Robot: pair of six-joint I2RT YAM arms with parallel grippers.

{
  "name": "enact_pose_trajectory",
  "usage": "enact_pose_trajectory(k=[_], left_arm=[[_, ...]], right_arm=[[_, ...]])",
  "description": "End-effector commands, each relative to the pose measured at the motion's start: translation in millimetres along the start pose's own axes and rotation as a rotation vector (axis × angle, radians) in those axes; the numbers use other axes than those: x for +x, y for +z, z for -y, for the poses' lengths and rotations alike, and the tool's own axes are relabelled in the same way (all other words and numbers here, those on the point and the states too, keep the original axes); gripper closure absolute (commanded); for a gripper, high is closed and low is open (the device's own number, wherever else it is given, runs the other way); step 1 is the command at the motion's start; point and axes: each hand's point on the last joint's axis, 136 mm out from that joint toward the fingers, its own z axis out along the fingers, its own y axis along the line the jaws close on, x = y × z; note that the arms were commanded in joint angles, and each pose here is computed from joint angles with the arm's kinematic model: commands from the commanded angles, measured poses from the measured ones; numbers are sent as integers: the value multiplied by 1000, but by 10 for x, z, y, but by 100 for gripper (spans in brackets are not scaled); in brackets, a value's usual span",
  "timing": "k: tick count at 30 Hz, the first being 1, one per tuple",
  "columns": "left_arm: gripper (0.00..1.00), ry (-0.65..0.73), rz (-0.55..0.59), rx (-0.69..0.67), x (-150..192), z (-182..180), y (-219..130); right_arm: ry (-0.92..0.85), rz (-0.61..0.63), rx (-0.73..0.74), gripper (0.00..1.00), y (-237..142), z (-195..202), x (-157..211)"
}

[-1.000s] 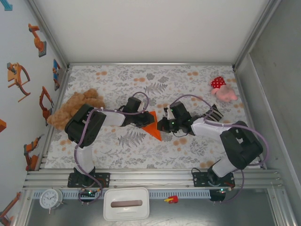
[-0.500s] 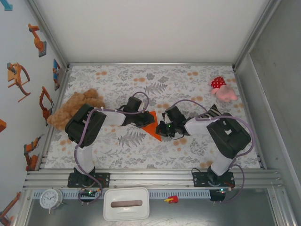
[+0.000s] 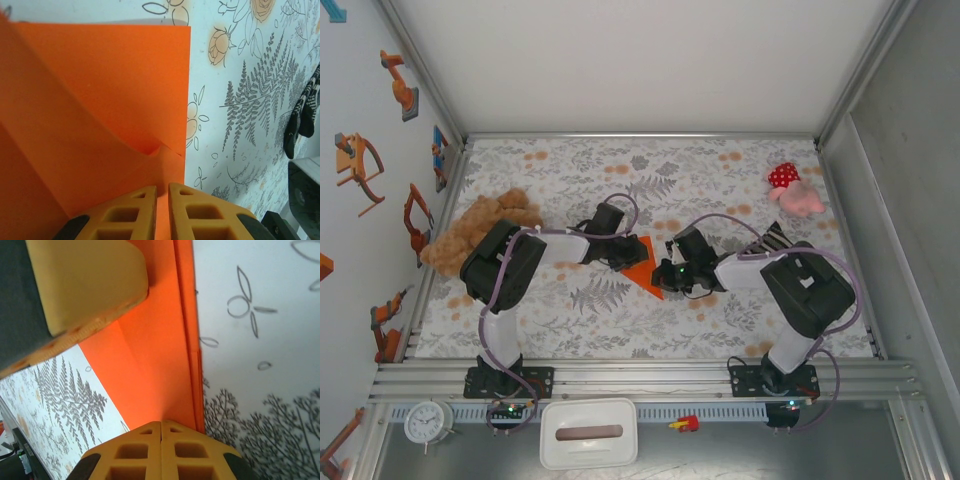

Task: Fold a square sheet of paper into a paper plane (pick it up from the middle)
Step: Fourth fold the wing at the center of the table.

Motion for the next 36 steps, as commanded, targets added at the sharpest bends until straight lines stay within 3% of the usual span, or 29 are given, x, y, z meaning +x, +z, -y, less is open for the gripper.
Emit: enact_pose_trajectory(k=[1,10,17,22,29,36], left_arm=[[84,-107,-32,-249,166,-700,95],[84,-111,-38,-230,163,-673,114],[84,-93,-39,-197,149,-562,107],[84,-94,-41,-186,145,-526,113],[84,-90,-43,-175,148,-486,90],[84,-71,-37,-153,111,-380,44]], right_arm=[[72,-106,89,99,-70,345,447],[118,-151,132,99,-272,659,893],[-19,41,39,99,-568,36,350],[-24,100,-33,100,-456,-276,33],[6,118,-12,100,-195,-281,-208],[27,62,76,100,-16,-5,-122]])
